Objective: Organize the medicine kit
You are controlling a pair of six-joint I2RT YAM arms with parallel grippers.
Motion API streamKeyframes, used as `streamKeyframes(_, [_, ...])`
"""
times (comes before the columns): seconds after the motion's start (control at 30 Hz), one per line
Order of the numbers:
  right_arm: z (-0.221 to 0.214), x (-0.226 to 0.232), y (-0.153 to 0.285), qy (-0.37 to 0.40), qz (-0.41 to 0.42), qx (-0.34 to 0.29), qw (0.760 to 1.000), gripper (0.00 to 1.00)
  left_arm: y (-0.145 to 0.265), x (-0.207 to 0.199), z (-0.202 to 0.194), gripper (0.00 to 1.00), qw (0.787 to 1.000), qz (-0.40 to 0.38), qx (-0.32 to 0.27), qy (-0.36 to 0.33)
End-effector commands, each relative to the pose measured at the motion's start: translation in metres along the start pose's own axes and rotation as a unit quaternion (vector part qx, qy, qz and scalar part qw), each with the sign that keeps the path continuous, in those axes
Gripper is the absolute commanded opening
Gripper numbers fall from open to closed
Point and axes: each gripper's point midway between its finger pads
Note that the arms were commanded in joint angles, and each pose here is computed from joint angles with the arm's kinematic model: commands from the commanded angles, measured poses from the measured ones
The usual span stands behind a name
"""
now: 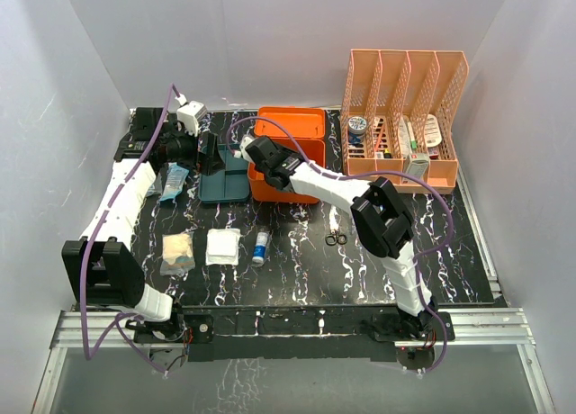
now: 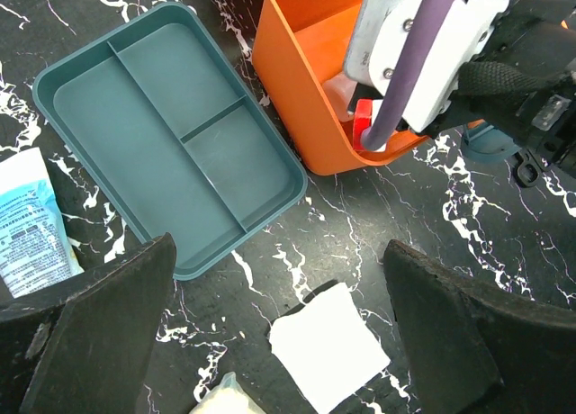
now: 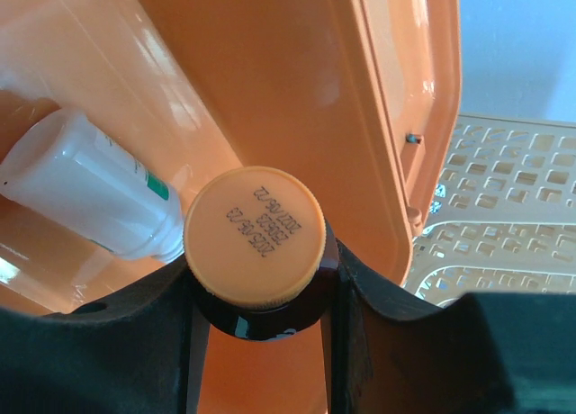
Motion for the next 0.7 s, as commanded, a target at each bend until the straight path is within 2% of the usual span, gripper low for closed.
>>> streamKeyframes(0.0, [0.018, -0.012, 0.009, -0.012, -0.01, -0.027, 1.0, 0.0, 0.014, -0.006, 0.005, 0.99, 1.0, 0.0, -0.019, -0.007])
streamKeyframes(0.13, [0.02, -0.009, 0.009, -0.018, -0.001, -0.036, 0.999, 0.14, 0.014, -0.006, 0.006, 0.99, 1.0, -0.001, -0.02, -0.007])
streamKeyframes(0.33, [0.023, -0.003, 0.006, -0.022, 0.006, -0.04, 0.999, 0.47, 0.014, -0.006, 0.008, 0.99, 1.0, -0.001, -0.019, -0.01])
streamKeyframes(0.5, [0.025, -0.001, 0.003, -0.026, 0.006, -0.044, 0.999, 0.6, 0.014, -0.006, 0.009, 0.99, 1.0, -0.001, -0.02, -0.012])
streamKeyframes(0.67, [0.028, -0.001, 0.002, -0.029, 0.008, -0.048, 0.998, 0.62, 0.014, -0.006, 0.009, 0.99, 1.0, -0.001, -0.02, -0.013])
Point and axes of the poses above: each gripper's point midway between its finger pads, its own y axis back along the fingers, its own x axis along the line the jaws close on, z = x × y, and after that the axes turned 11 degrees about y, right-handed
